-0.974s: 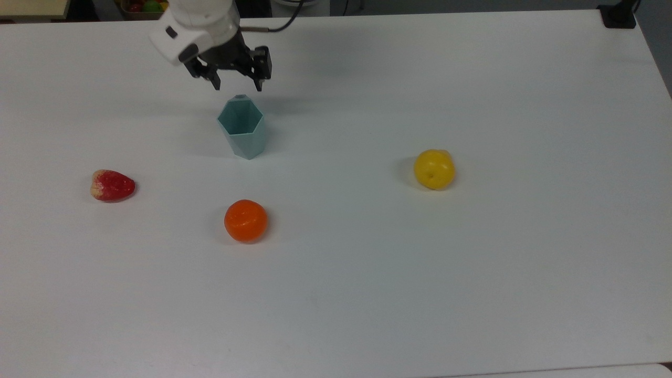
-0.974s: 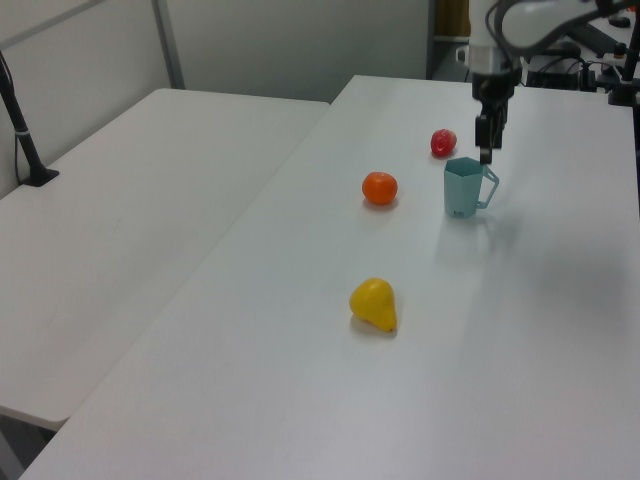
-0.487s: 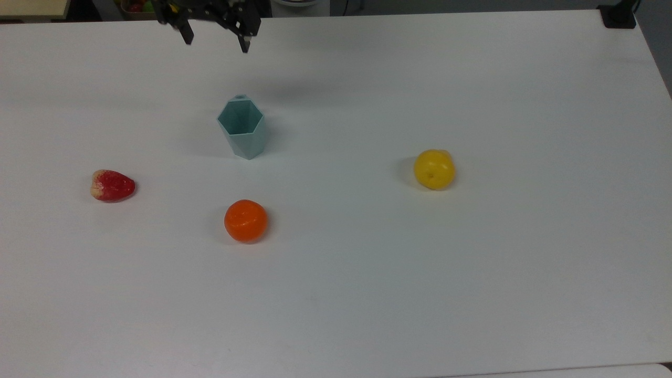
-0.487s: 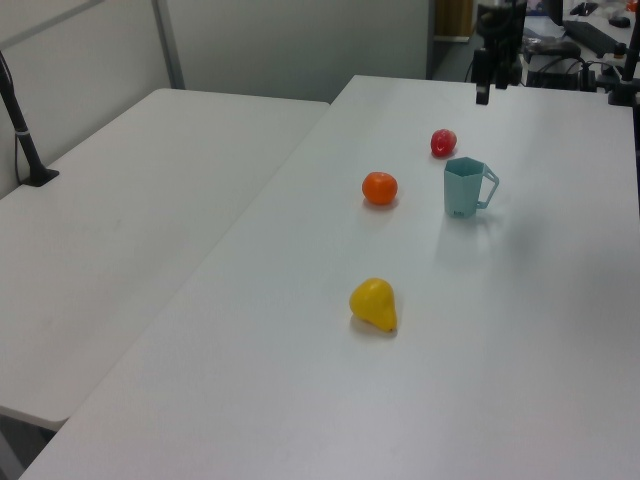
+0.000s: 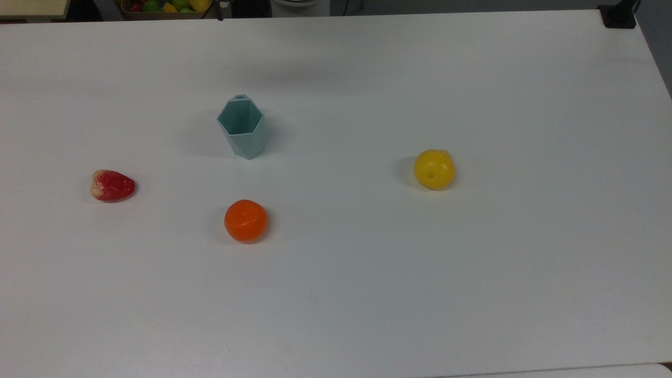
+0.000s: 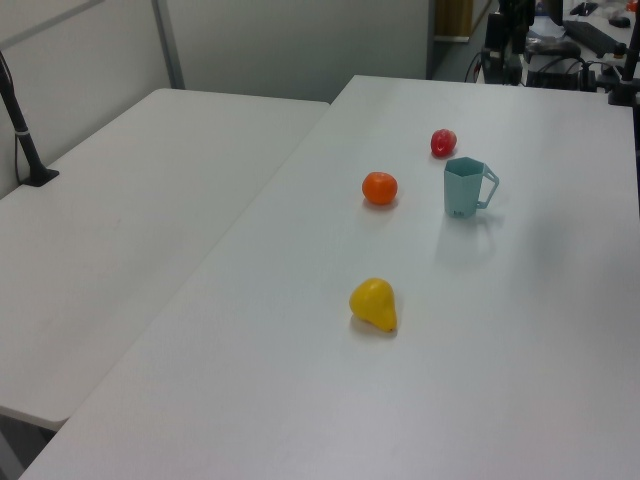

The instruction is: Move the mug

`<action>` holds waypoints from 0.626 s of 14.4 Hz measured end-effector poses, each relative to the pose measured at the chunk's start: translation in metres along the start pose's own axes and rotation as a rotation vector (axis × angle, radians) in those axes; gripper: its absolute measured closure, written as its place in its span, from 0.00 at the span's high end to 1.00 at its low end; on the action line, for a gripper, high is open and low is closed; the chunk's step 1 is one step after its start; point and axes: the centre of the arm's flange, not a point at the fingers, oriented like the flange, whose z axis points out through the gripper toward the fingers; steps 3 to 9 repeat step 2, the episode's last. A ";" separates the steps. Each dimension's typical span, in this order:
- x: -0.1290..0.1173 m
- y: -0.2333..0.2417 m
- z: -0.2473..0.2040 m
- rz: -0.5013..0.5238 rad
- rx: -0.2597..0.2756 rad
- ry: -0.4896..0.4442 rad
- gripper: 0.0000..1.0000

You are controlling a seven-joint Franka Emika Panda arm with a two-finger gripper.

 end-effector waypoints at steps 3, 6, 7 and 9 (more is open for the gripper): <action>0.000 0.004 -0.002 0.007 0.000 0.003 1.00; 0.000 0.004 -0.002 0.007 0.000 0.003 1.00; 0.000 0.004 -0.002 0.007 0.000 0.003 1.00; 0.000 0.004 -0.002 0.007 0.000 0.003 1.00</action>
